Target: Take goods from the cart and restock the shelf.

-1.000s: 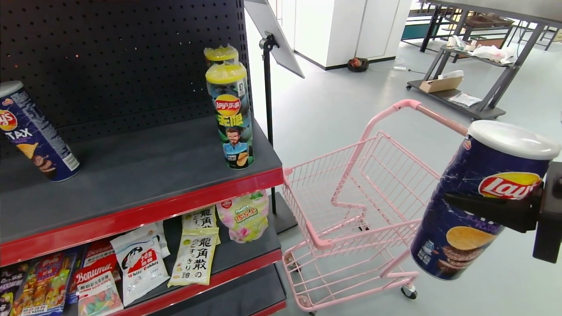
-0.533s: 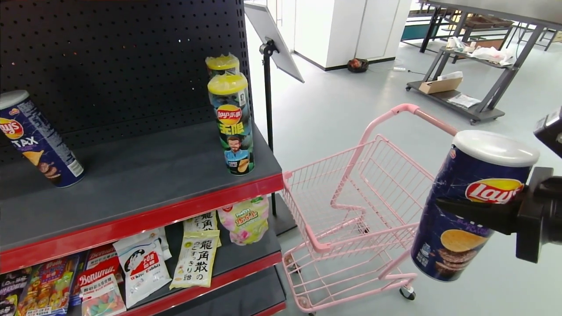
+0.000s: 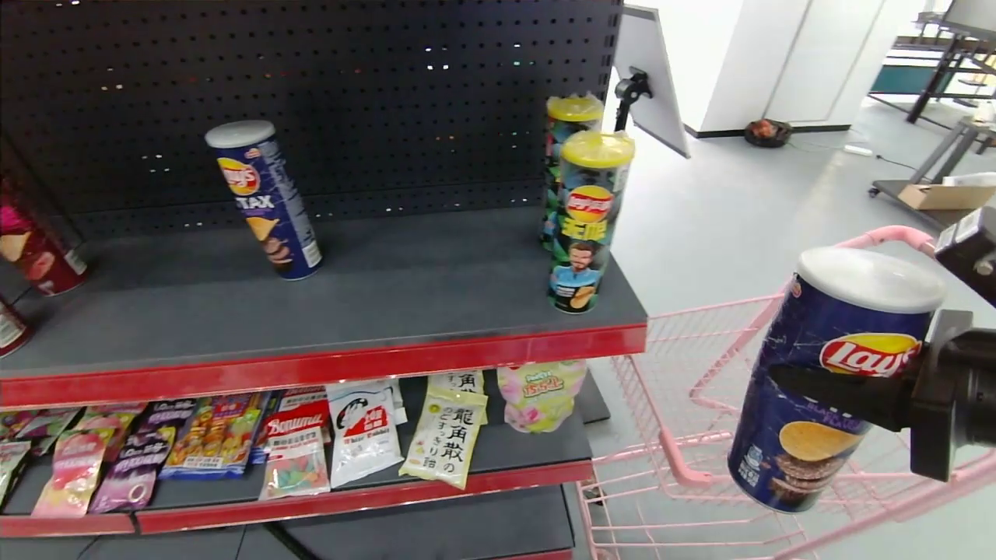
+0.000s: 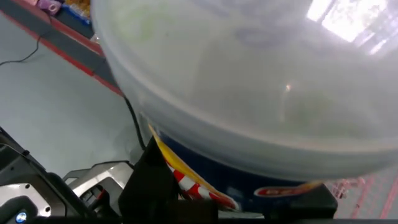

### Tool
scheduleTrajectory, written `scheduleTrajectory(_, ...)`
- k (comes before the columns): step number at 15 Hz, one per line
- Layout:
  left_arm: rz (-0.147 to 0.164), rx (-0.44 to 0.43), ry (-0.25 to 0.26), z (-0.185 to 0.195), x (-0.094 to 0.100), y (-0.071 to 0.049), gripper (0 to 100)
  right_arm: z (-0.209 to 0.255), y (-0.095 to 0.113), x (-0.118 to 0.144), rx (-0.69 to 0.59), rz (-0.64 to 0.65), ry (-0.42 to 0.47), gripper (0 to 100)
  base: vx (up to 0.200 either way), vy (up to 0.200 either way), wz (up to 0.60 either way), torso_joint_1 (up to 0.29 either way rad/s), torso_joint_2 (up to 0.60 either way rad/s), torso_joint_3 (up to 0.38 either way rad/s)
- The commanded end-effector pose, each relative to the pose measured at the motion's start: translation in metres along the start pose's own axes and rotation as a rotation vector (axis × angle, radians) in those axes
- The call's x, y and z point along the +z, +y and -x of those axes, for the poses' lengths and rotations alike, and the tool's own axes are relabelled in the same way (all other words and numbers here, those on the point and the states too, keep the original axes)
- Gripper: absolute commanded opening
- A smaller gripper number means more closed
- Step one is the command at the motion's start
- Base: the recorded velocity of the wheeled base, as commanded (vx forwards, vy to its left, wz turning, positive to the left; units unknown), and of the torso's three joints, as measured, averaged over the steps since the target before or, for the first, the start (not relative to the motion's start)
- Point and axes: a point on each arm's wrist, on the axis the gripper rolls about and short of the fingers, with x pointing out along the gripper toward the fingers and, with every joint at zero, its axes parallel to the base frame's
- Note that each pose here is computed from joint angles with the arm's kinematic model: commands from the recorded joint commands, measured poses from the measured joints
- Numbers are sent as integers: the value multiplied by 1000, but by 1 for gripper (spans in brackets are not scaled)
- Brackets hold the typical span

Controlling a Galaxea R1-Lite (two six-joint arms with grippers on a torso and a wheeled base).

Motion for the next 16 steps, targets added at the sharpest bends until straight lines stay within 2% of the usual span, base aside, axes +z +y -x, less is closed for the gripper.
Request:
scheduleTrajectory(1, 0, -1, 0, 0, 0, 0, 100, -1, 1, -2, 2, 5, 10, 0, 0, 0, 600, 2, -2, -2)
scheduleTrajectory(3, -1, 1, 0, 0, 0, 0, 100, -1, 0, -6, -3, 15, 13, 0, 0, 0, 0, 0, 0, 0)
scheduleTrajectory(4, -1, 1, -2, 0, 0, 0, 100, 0, 1, -5, -3, 13, -13, 0, 0, 0, 0, 0, 0, 0)
scheduleTrajectory(8, -1, -1, 0, 0, 0, 0, 100, -3, 4, -16, 23, 31, -58, 0, 0, 200, 0, 2, 0, 1)
scheduleTrajectory(11, -1, -1, -2, 0, 0, 0, 100, -9, 2, -15, 2, 50, -129, 0, 0, 200, 0, 9, 4, 2)
scheduleTrajectory(13, -1, -1, 0, 0, 0, 0, 100, -10, 5, -17, 43, 51, -132, 0, 0, 200, 0, 2, 2, -2)
scheduleTrajectory(14, -1, 1, 0, 0, 0, 0, 100, -9, 9, -21, 158, 55, -145, 0, 0, 200, 0, 7, 2, 2)
scheduleTrajectory(16, 0, -1, 0, 0, 0, 0, 100, -7, 11, -22, 214, 63, -158, 0, 0, 200, 0, -2, 2, 2)
